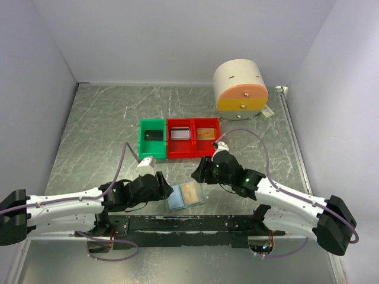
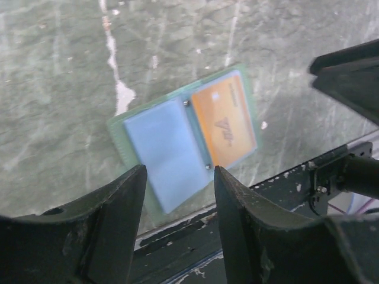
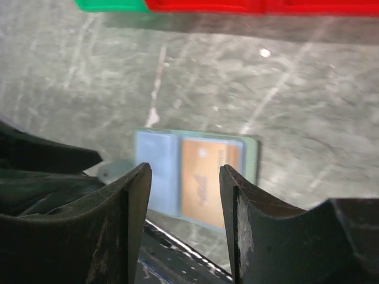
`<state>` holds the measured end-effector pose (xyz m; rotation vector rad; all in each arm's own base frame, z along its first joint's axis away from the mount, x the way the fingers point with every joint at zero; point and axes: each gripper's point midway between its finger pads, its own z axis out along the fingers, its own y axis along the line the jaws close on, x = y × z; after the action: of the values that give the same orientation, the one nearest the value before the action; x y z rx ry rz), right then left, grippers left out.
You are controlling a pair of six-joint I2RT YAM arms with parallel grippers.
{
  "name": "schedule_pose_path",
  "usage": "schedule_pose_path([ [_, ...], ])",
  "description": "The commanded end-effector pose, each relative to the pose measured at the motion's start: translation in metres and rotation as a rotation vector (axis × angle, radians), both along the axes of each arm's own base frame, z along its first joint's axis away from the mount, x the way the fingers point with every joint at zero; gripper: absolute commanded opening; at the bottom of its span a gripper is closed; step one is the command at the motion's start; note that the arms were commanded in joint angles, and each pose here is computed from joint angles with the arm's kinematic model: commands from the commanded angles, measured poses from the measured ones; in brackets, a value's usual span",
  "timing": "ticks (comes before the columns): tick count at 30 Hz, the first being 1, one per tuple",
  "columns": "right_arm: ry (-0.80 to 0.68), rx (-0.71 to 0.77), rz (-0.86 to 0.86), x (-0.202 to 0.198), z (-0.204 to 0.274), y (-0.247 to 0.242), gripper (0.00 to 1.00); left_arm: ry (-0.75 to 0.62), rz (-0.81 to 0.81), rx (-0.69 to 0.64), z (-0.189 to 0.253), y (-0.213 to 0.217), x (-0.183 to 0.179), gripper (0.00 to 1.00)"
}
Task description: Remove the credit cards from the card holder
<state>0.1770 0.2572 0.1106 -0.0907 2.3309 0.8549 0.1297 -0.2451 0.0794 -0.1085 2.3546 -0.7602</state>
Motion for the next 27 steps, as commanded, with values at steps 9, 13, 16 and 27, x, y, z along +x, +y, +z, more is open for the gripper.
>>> schedule_pose_path([
  [9,0.090,0.075,0.062,-0.036,-0.030,-0.022,0.41,0.053,-0.169,-0.045,0.003,-0.080,-0.012,0.56],
  [13,0.135,0.119,0.136,-0.050,-0.032,-0.012,0.37,0.055,-0.141,-0.080,-0.010,-0.086,-0.011,0.55],
  [16,0.151,0.107,0.183,-0.055,-0.036,-0.009,0.36,0.072,-0.100,-0.019,-0.023,-0.075,-0.009,0.52],
  [27,0.199,-0.009,0.197,-0.054,-0.060,-0.013,0.37,0.123,-0.039,0.056,-0.048,-0.040,-0.025,0.47],
])
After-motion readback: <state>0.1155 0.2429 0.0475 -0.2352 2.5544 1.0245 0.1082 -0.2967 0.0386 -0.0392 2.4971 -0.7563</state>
